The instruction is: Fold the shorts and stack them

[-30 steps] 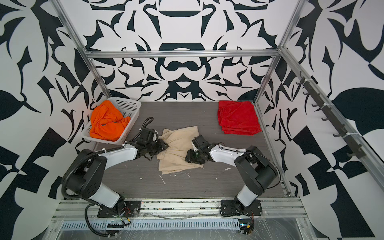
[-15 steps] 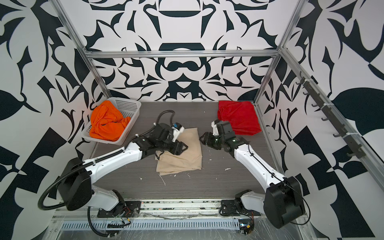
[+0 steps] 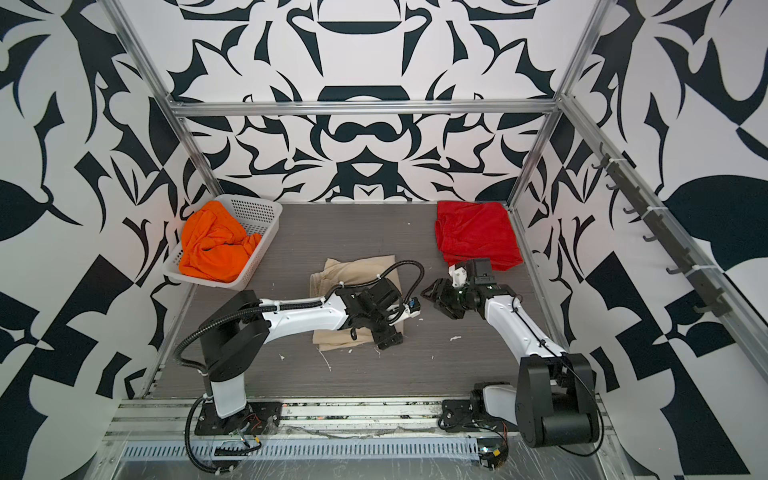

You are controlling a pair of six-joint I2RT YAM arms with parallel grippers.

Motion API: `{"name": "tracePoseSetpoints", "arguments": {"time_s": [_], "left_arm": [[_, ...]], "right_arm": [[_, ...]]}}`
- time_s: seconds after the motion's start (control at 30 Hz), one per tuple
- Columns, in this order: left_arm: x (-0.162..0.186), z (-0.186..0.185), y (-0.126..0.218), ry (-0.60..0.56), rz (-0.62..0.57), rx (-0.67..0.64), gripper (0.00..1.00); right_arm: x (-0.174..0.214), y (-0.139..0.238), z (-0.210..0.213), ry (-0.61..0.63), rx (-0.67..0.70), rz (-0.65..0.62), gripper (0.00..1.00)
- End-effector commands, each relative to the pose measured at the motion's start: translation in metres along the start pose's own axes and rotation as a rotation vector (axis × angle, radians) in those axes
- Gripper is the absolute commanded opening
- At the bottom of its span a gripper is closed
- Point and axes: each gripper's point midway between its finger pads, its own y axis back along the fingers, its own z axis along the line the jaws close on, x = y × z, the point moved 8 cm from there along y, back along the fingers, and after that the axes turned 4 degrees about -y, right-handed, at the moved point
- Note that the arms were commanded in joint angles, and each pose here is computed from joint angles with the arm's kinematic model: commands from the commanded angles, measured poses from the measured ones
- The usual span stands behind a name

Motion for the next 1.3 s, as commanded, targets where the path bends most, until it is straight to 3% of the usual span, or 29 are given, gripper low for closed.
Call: {"name": "tracePoseSetpoints", "arguments": {"time_s": [0.0,0.3,0.5,0.7,1.0,1.27], "left_arm": [[0.011,0.004,-0.009,-0.049,0.039,-0.064,0.77],[0.031,-0.008,-0.032,-0.097,0.081,-0.106,0.7],[0.033,-0.01,-0.031,-0.075,0.04,-0.143,0.45],[0.019,-0.016,-0.004,-0.048,-0.138,-0.124,0.25],[0.002,-0.01,0.031,-0.012,-0.334,-0.108,0.2],[0.005,-0.013,0.029,-0.013,-0.34,-0.07,0.2]], "right_arm": [[-0.001,-0.002,0.003,0.01,-0.048,0.022,0.63],[0.0,-0.009,-0.003,-0.047,-0.049,0.044,0.64],[-0.001,-0.02,-0.008,-0.088,-0.063,0.088,0.65],[-0.013,-0.044,-0.004,-0.128,-0.138,0.142,0.66],[-0.015,-0.093,0.012,-0.128,-0.194,0.277,0.67],[-0.007,-0.121,0.026,-0.108,-0.249,0.329,0.68]]}}
